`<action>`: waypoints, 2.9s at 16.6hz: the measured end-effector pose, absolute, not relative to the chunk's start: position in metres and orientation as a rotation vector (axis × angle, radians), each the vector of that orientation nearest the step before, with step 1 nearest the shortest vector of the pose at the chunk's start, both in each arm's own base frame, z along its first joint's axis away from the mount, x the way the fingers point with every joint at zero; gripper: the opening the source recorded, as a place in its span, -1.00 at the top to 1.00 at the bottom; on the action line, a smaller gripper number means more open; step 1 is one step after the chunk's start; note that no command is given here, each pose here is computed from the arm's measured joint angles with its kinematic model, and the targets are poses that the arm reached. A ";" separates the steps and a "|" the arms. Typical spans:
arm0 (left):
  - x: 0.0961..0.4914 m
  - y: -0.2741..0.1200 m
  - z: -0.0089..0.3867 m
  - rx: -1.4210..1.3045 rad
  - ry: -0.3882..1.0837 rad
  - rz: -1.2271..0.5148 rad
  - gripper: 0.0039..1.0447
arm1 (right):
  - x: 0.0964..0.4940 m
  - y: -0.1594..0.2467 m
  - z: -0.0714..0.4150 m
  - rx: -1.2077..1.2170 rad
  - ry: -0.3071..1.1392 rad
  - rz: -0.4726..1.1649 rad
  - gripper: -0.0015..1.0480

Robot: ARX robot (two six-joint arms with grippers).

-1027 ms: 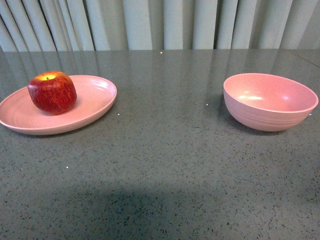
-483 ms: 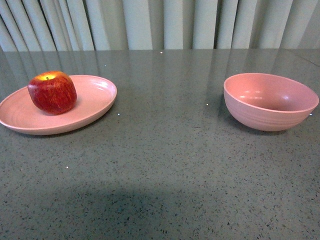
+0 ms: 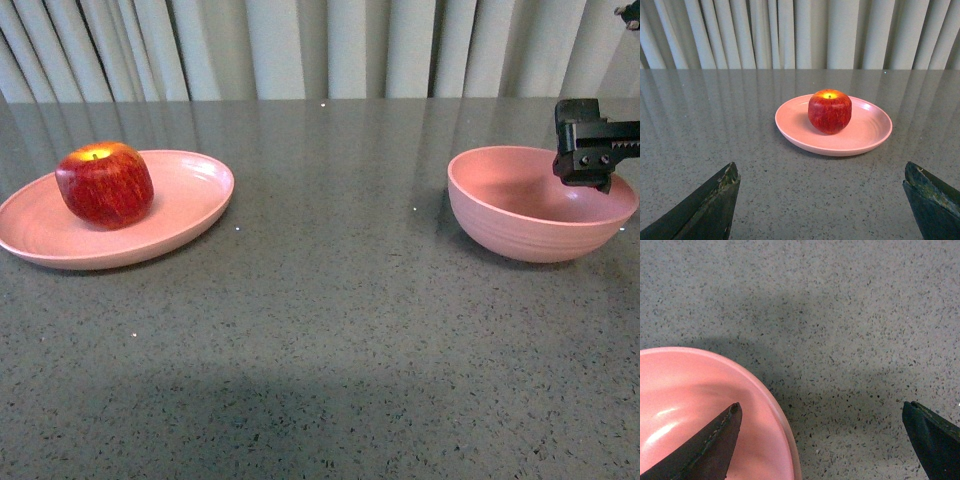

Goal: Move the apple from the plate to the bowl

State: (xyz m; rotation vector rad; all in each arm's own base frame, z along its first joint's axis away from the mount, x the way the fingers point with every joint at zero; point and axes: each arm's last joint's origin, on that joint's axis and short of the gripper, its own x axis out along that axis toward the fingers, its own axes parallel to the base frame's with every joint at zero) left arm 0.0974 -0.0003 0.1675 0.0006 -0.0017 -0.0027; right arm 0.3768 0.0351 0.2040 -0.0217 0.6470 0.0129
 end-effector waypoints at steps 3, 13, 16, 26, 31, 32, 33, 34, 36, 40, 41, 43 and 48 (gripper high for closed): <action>0.097 0.000 0.168 0.001 -0.001 -0.003 -0.88 | 0.379 0.036 0.197 -0.003 0.680 0.006 -0.87; 0.097 0.000 0.168 0.001 -0.002 -0.003 -0.88 | 0.378 0.039 0.204 0.065 0.700 0.037 0.95; 0.097 0.000 0.168 0.001 -0.002 -0.003 -0.88 | 0.373 0.038 0.217 0.078 0.675 0.054 0.95; 0.097 0.000 0.168 0.001 -0.002 -0.003 -0.88 | 0.356 0.126 0.276 0.073 0.450 0.366 0.95; 0.097 0.000 0.168 0.001 -0.001 -0.003 -0.88 | 0.362 0.174 0.241 0.013 0.548 0.409 0.95; 0.097 0.000 0.168 0.001 -0.002 -0.003 -0.88 | 0.363 0.180 0.236 0.001 0.564 0.405 0.95; 0.097 0.000 0.168 0.001 -0.001 -0.003 -0.88 | 0.365 0.186 0.231 -0.011 0.582 0.403 0.95; 0.097 0.000 0.168 0.001 -0.002 -0.003 -0.88 | 0.368 0.190 0.226 -0.020 0.595 0.392 0.95; 0.097 0.000 0.168 0.001 -0.001 -0.003 -0.88 | 0.373 0.192 0.221 -0.028 0.616 0.371 0.95; 0.097 0.000 0.168 0.001 -0.001 -0.003 -0.88 | 0.382 0.197 0.213 -0.005 0.657 0.350 0.95; 0.097 0.000 0.168 0.001 -0.001 -0.003 -0.88 | 0.385 0.198 0.208 0.000 0.672 0.345 0.95; 0.097 0.000 0.168 0.001 -0.001 -0.003 -0.88 | 0.387 0.199 0.203 -0.002 0.691 0.331 0.95; 0.097 0.000 0.168 0.001 -0.001 -0.003 -0.88 | 0.389 0.200 0.202 0.003 0.697 0.319 0.95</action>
